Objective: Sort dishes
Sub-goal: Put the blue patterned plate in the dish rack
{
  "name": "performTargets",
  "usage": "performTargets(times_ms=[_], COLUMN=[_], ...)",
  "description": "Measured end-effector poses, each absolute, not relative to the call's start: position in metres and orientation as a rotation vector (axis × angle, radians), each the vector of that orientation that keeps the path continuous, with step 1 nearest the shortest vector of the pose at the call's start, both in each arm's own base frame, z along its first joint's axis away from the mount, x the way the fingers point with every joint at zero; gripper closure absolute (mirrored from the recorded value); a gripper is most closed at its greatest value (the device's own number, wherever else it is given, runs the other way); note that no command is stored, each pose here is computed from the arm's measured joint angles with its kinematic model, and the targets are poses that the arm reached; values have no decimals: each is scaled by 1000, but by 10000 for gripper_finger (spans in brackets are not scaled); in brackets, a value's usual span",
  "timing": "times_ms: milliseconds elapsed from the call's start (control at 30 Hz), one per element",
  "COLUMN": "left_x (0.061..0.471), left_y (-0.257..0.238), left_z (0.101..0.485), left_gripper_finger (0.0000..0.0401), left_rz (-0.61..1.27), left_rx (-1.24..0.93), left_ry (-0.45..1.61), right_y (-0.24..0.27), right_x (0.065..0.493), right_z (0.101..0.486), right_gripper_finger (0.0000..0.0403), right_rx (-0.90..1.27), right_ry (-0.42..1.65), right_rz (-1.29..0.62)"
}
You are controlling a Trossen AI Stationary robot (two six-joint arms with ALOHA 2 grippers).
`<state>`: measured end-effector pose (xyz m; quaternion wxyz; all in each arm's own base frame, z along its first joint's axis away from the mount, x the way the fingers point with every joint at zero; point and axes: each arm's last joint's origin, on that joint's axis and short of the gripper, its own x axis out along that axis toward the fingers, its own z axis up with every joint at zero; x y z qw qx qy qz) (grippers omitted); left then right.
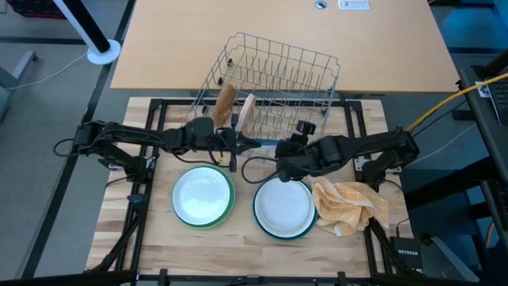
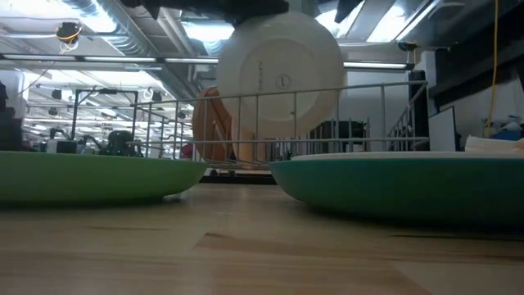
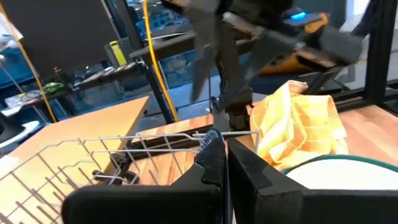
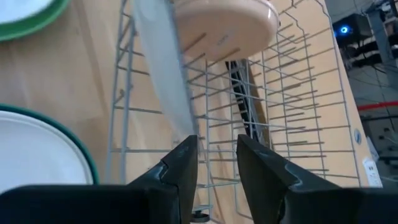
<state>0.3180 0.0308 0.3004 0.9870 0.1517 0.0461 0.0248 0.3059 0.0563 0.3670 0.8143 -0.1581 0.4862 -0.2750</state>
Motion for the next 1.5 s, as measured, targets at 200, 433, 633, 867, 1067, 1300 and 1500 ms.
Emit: performTargets(times_ms=[200, 433, 633, 867, 1067, 1300, 1500], left_x=[320, 320, 320, 320, 320, 320, 320], left_y=[31, 31, 31, 30, 30, 30, 30], left_z=[298, 295, 295, 294, 294, 294, 294], left_gripper_finger=[400, 400, 400, 400, 400, 400, 401], left_rz=[51, 48, 47, 36, 30, 28, 15], left_rx=[314, 313, 313, 312, 312, 312, 311], left_ry=[105, 124, 133, 135, 134, 135, 133], right_y=[51, 53, 57, 51, 40, 26, 11], right_x=[309, 311, 316, 321, 323, 330, 336], right_z=[359, 360, 360, 361, 362, 362, 364], right_gripper_finger=[286, 286, 286, 286, 286, 286, 286], right_rx=[-325, -279, -216, -218, -199, -89, -73], right_ry=[1051, 1042, 1036, 1002, 1003, 1010, 980], right_rz=[-596, -553, -464, -459, -491, -363, -334])
